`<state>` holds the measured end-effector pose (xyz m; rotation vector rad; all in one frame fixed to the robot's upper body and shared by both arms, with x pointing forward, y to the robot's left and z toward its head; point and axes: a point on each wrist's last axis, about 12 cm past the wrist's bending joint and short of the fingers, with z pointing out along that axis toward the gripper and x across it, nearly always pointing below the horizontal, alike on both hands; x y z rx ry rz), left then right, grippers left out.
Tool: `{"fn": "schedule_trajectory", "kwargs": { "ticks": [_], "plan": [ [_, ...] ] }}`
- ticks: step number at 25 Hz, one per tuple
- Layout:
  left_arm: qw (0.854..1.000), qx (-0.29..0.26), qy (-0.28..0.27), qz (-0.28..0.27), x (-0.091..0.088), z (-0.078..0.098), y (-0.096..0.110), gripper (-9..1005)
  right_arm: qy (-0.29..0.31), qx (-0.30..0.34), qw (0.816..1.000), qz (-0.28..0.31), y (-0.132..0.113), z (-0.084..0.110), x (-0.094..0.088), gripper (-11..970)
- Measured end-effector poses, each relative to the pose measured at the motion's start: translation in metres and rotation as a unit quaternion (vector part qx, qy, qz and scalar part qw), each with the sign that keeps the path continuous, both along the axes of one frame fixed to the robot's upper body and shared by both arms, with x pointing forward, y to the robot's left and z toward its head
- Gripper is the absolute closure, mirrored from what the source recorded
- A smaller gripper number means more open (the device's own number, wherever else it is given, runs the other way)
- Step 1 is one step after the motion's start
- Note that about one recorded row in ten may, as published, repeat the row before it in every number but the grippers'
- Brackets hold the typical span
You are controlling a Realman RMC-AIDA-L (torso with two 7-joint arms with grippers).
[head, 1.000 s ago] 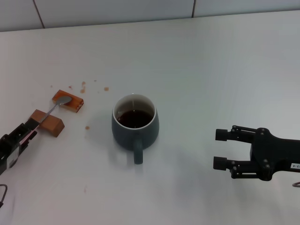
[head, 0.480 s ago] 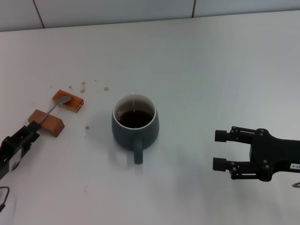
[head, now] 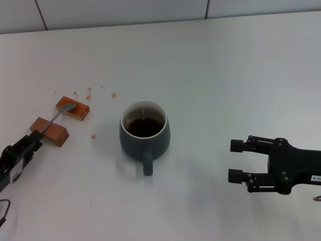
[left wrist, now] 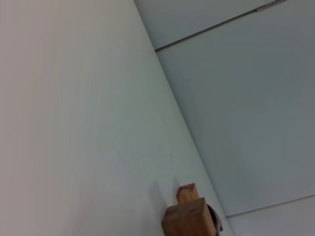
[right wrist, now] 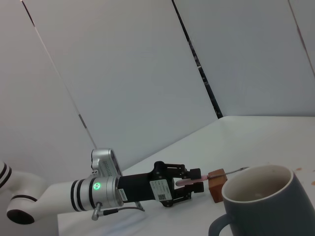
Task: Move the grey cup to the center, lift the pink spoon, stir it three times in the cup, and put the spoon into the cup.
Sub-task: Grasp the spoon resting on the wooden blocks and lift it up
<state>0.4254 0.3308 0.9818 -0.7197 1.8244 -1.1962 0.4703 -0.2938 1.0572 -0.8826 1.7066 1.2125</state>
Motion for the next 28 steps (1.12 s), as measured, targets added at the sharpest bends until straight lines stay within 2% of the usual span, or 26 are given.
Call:
{"fn": "schedule_trajectory", "kwargs": {
  "ticks": [28],
  "plan": [
    [1.0, 0.001, 0.001, 0.002, 0.003, -0.0001, -0.0008, 711, 0.004, -0.002, 1.0, 0.005, 0.0008, -0.0003, -0.0003, 126]
  ]
}}
